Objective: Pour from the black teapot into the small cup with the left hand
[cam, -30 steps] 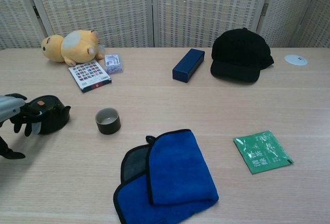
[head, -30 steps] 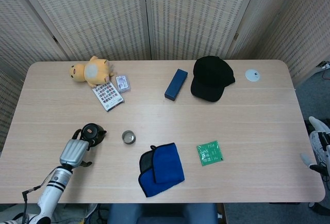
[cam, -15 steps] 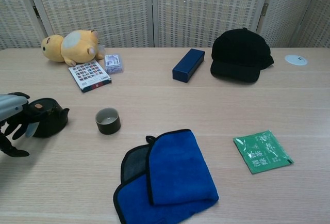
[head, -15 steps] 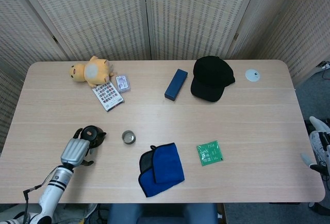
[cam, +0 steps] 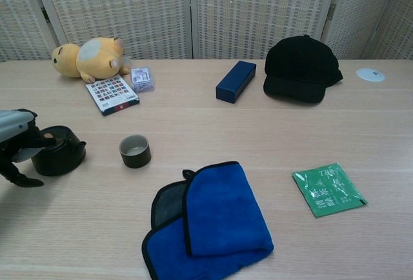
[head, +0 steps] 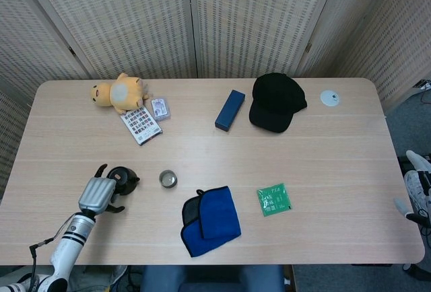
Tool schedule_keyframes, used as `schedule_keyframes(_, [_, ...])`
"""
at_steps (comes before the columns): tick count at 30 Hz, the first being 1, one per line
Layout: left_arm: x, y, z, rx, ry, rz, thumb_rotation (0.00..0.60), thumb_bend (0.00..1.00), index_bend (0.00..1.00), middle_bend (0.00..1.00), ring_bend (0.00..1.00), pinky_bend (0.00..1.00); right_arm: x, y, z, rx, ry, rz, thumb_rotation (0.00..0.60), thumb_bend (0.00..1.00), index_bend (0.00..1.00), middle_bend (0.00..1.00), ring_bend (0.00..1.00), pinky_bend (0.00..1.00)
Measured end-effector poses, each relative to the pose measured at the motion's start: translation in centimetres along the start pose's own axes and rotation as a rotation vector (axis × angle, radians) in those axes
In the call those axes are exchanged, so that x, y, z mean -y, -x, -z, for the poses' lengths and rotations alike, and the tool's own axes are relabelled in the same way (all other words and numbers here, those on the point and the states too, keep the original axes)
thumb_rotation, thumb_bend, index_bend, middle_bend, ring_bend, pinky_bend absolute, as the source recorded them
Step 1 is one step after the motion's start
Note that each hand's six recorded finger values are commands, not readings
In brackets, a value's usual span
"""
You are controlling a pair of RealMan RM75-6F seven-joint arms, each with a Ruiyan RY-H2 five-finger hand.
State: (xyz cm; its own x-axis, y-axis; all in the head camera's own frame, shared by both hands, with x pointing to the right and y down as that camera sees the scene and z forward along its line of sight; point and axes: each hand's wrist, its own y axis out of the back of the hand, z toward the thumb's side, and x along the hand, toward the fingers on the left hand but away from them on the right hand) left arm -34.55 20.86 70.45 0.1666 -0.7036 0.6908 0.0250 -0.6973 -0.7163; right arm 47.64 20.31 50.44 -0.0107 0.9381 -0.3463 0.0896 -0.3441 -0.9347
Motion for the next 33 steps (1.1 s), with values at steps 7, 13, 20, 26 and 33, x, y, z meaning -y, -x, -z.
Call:
schedule_keyframes(7, [-0.8,-0.3,0.1,-0.013,0.09,-0.021,0.082,0.09,0.97,0.94,0.85,0.0,0.0,0.1,0.1,0.004,0.001,0.002,0.6,0.18,0.02,0.15,0.0,0.0])
schedule_keyframes(13, [-1.3,-0.7,0.3,-0.032,0.186,-0.033,0.048,0.09,1.0,0.98,0.88,0.0,0.0,0.1,0.3,0.008,0.002,0.004,0.6,0.18,0.02,0.15,0.0,0.0])
schedule_keyframes(20, [-2.0,-0.7,0.6,-0.065,0.18,-0.089,0.34,0.15,1.0,1.0,0.92,0.05,0.0,0.1,0.2,0.005,0.005,0.006,0.6,0.18,0.02,0.15,0.0,0.0])
schedule_keyframes(26, [-3.1,-0.4,0.9,-0.098,0.191,-0.165,0.236,0.2,1.0,1.0,0.95,0.15,-0.1,0.0,0.2,0.005,0.007,0.01,0.6,0.18,0.02,0.15,0.0,0.0])
schedule_keyframes(33, [-4.1,-0.2,1.5,-0.127,0.211,-0.22,0.132,0.2,1.0,1.0,0.96,0.26,-0.2,0.0,0.0,0.0,0.01,0.014,0.6,0.18,0.02,0.15,0.0,0.0])
